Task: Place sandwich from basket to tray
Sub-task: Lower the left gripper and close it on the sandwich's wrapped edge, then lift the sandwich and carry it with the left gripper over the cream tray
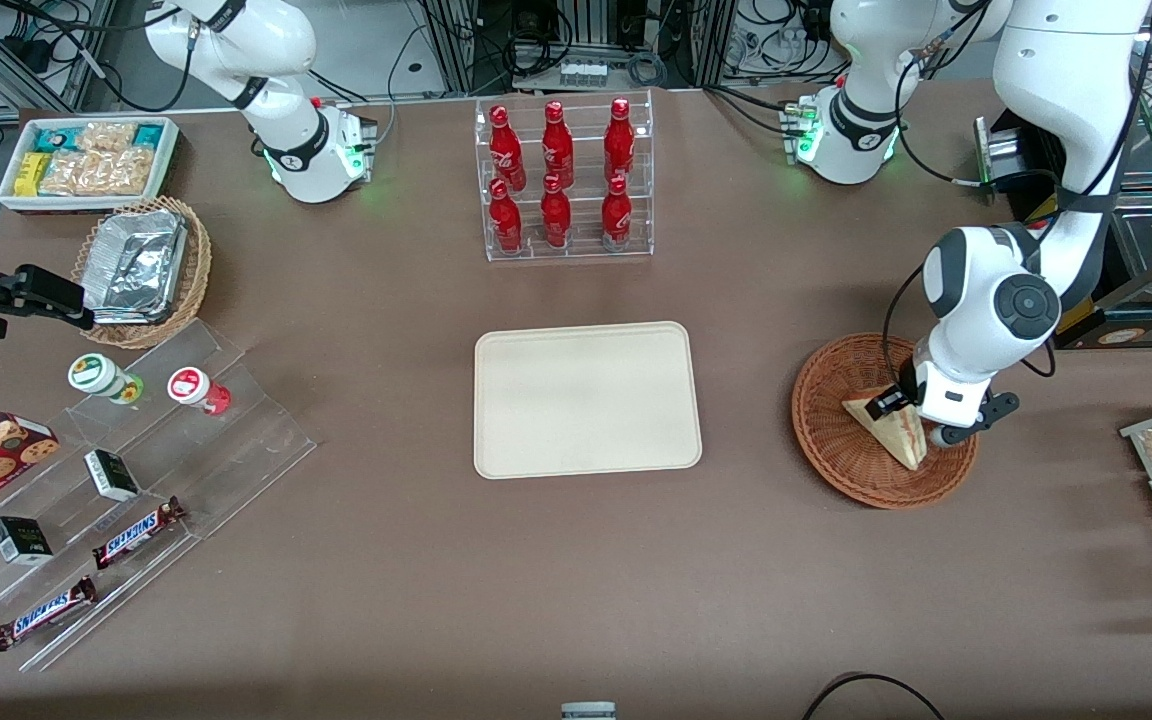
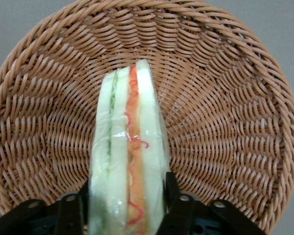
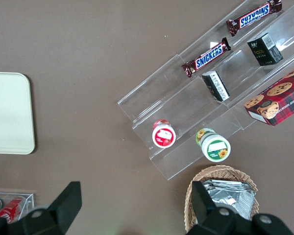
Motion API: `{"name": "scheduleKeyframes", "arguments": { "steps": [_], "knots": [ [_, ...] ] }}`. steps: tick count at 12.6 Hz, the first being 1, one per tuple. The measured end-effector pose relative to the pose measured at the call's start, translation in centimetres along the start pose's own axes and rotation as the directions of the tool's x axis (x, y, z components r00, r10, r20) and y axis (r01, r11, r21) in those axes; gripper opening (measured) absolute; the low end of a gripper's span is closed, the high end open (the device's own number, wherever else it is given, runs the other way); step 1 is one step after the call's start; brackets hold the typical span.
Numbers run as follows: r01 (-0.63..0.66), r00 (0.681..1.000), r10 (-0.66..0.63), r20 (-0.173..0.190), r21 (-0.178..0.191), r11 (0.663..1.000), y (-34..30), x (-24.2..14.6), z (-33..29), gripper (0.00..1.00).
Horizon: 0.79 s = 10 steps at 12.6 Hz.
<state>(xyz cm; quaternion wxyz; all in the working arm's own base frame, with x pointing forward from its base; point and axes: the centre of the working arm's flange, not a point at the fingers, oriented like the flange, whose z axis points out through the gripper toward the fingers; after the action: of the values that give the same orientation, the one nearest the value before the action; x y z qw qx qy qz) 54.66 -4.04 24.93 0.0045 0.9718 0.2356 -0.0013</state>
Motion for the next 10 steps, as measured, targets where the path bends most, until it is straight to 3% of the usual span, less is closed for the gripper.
{"name": "scheduleKeyframes", "arguments": {
  "steps": [2,4,7,10],
  "knots": [
    [-0.002,1.000,0.001,0.030,0.021,1.000,0.3,0.5,-1.5,0.36],
    [-0.011,0.999,0.009,0.049,0.036,0.999,1.3,1.5,-5.0,0.31],
    [-0.075,0.997,0.073,0.034,0.052,0.996,4.5,1.5,-12.2,0.20],
    [-0.140,0.990,0.139,0.027,0.049,0.989,8.6,0.5,-18.9,0.18]
  ]
}}
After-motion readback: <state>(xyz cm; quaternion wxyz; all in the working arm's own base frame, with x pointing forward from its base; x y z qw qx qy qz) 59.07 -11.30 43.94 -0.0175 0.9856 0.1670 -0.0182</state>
